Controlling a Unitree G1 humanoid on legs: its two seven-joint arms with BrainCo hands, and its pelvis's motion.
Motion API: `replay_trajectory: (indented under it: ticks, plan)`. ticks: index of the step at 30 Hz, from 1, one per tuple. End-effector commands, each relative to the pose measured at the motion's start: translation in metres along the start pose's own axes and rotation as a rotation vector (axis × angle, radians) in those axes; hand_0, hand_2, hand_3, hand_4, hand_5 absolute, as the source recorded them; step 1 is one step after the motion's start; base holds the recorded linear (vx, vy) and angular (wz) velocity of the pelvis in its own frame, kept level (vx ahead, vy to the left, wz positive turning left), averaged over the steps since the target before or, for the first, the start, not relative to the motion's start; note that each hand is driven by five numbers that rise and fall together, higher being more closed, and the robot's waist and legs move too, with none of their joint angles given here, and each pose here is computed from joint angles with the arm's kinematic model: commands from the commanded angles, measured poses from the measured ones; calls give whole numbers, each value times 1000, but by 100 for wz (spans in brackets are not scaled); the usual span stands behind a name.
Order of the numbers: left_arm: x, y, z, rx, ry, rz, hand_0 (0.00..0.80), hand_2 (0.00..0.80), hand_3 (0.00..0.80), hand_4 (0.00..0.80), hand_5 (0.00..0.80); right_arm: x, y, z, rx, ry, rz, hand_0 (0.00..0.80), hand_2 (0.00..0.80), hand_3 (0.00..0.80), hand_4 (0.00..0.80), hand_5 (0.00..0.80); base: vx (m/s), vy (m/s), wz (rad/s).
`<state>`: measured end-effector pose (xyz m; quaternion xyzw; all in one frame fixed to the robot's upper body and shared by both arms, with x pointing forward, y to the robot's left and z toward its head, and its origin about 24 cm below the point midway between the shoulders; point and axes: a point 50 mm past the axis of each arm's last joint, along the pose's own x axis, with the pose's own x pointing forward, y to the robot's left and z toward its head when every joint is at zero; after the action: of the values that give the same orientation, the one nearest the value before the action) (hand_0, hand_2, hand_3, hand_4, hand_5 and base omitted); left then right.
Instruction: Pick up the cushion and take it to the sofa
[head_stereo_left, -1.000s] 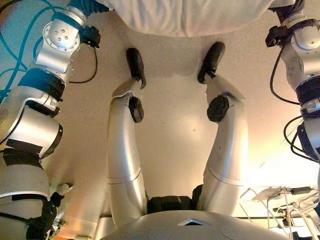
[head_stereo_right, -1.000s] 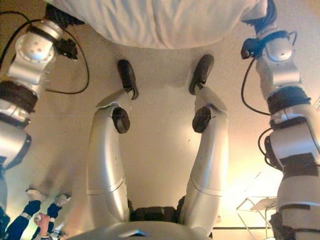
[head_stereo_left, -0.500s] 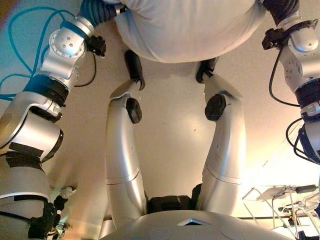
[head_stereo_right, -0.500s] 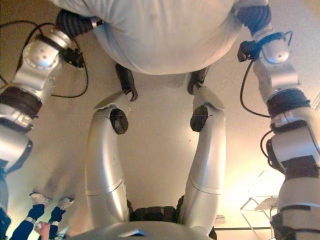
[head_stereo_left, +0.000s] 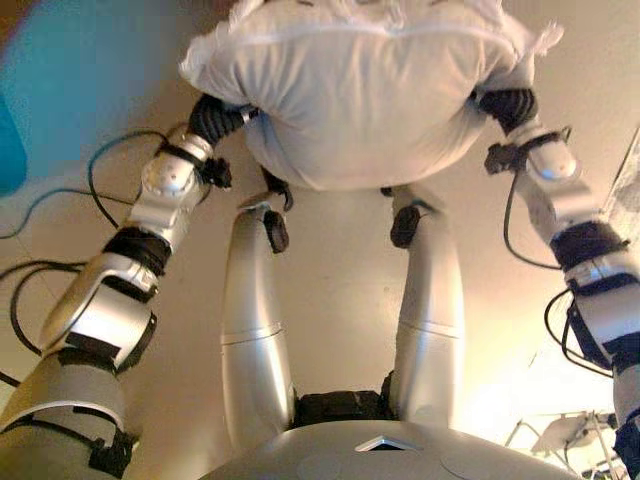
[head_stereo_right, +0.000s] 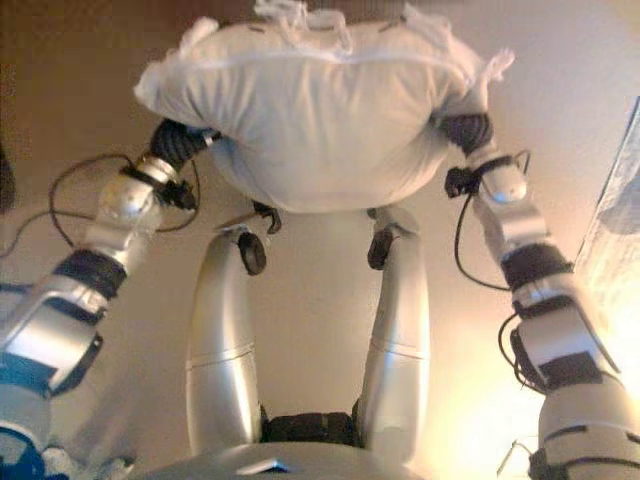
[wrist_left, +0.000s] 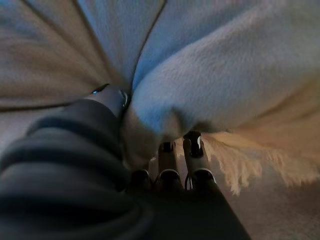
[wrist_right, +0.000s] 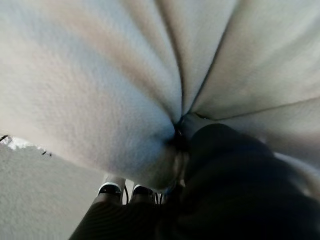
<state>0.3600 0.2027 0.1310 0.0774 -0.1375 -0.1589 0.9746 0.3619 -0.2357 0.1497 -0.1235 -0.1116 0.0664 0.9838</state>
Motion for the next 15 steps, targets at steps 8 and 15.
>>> replay_trajectory:
  ticks: [8,15]
  plan:
    - [-36,-49,-4,-190,-192,-90,800,800,800,800,800,-51,43,-14,71,-138,84,800,800,800,800,800,119,-42,6]
    - [-58,-52,-5,-280,-222,-35,800,800,800,800,800,-66,51,-1,62,-207,119,800,800,800,800,800,48,2,2]
